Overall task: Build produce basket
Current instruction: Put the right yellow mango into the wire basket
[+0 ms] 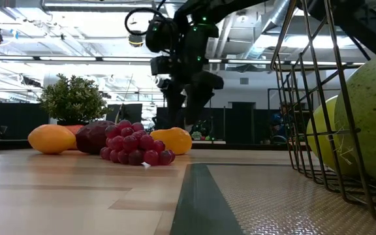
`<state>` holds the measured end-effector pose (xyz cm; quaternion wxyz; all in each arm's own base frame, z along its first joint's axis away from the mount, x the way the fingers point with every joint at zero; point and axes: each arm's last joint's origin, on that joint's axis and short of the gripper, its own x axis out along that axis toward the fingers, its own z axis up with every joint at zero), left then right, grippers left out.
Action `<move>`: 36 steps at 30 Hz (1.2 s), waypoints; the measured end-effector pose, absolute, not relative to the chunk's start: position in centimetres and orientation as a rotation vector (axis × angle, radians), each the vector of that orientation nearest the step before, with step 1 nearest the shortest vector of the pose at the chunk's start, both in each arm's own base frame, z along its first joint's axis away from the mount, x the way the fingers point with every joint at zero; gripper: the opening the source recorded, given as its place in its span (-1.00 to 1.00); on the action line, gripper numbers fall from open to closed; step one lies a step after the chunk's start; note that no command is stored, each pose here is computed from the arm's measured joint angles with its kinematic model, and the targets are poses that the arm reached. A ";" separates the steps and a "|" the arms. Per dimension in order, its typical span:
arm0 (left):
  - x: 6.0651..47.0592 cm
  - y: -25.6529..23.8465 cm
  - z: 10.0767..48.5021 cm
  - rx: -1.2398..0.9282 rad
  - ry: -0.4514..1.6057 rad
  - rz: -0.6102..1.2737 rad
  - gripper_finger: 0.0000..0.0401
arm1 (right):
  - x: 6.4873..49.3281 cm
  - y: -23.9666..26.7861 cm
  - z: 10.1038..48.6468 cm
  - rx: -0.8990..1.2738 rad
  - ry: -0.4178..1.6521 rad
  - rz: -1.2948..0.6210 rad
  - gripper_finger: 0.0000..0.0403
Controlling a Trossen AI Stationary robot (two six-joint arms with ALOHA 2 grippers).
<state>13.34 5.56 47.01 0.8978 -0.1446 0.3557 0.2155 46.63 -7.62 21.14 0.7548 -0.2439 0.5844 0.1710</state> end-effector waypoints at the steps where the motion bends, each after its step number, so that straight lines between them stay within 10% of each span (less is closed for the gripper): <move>1: 13.4 5.6 47.0 -0.299 0.737 0.448 0.63 | 46.7 -7.5 21.1 -0.535 1.264 0.379 0.78; 21: 13.3 5.6 47.0 -0.290 0.740 0.471 0.63 | 48.0 -6.9 15.4 -0.501 1.354 0.402 0.74; 36: 13.2 5.6 46.9 -0.266 0.761 0.483 0.63 | 46.9 -6.8 20.4 -0.408 1.299 0.283 0.03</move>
